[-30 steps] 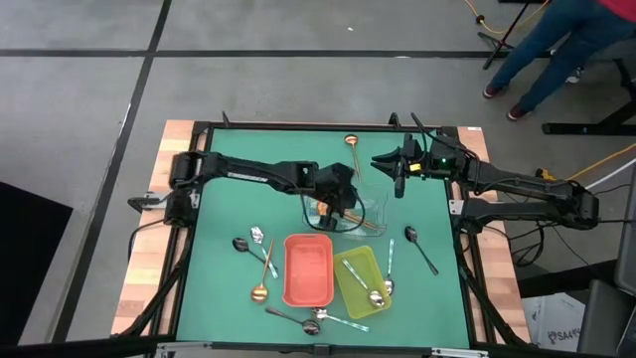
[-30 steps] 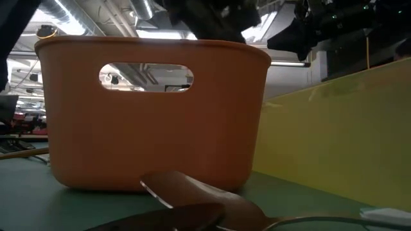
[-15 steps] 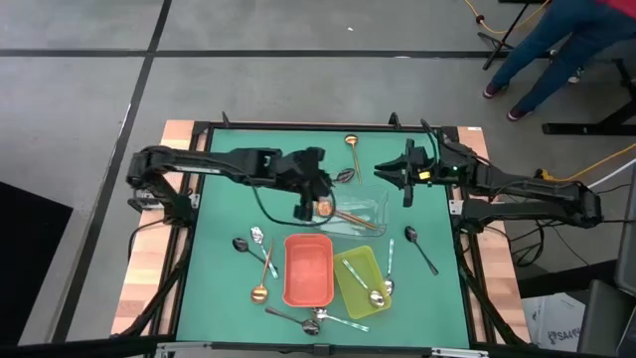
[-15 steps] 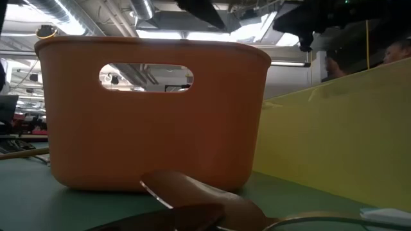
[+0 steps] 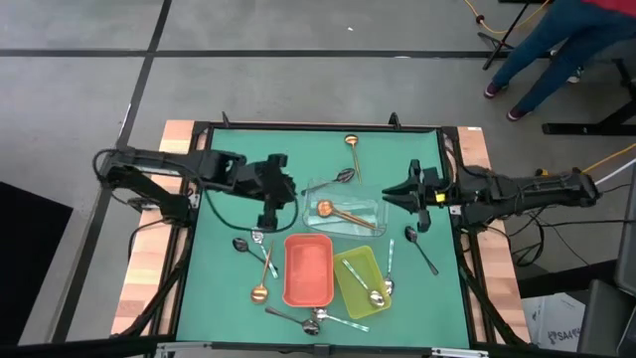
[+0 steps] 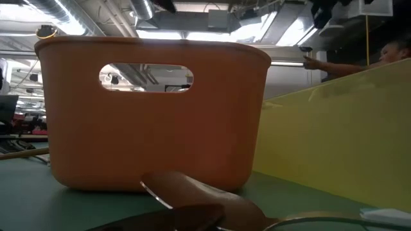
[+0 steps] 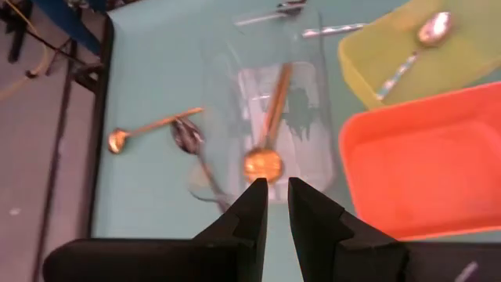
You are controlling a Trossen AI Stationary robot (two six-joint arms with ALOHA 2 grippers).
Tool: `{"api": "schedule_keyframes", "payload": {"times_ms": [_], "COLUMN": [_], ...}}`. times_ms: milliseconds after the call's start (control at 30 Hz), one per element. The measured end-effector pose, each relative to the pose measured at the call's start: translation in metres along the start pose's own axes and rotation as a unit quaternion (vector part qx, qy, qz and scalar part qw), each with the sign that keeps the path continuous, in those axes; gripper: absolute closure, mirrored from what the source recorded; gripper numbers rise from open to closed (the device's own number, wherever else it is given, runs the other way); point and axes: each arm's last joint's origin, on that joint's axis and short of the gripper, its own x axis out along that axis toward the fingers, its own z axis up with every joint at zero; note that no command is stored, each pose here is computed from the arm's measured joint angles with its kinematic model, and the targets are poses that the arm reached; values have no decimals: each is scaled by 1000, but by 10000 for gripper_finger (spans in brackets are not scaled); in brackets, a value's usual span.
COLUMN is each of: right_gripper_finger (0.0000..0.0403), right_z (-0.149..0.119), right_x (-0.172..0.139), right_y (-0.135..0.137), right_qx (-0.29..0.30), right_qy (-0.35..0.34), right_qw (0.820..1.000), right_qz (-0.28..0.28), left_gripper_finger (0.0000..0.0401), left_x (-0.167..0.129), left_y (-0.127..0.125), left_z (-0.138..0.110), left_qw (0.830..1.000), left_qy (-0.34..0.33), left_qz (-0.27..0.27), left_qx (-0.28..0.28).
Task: Sort silverware by color (type)
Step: Put the blue patterned spoon into the yellow bin
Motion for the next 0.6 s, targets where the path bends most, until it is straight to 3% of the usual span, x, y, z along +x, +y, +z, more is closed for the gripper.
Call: {"api": "schedule_keyframes", "payload": {"times_ms": [333, 600], "right_gripper_finger": [333, 333], "right_z": [-9, -15], "right_x": [-9, -18], "right_y": [39, 60], "right_qx": [32, 122], "right_qy": [0, 9], "right_qw": [999, 992], "right_qz": [-4, 18], "left_gripper_finger": [354, 354], "left_x": [7, 34], "left_y": [-28, -44], "left_z": [-57, -81], "left_qw": [995, 992], "left_qy": [-63, -92], "left_qz": [16, 18], "left_qx": [-79, -88]}}
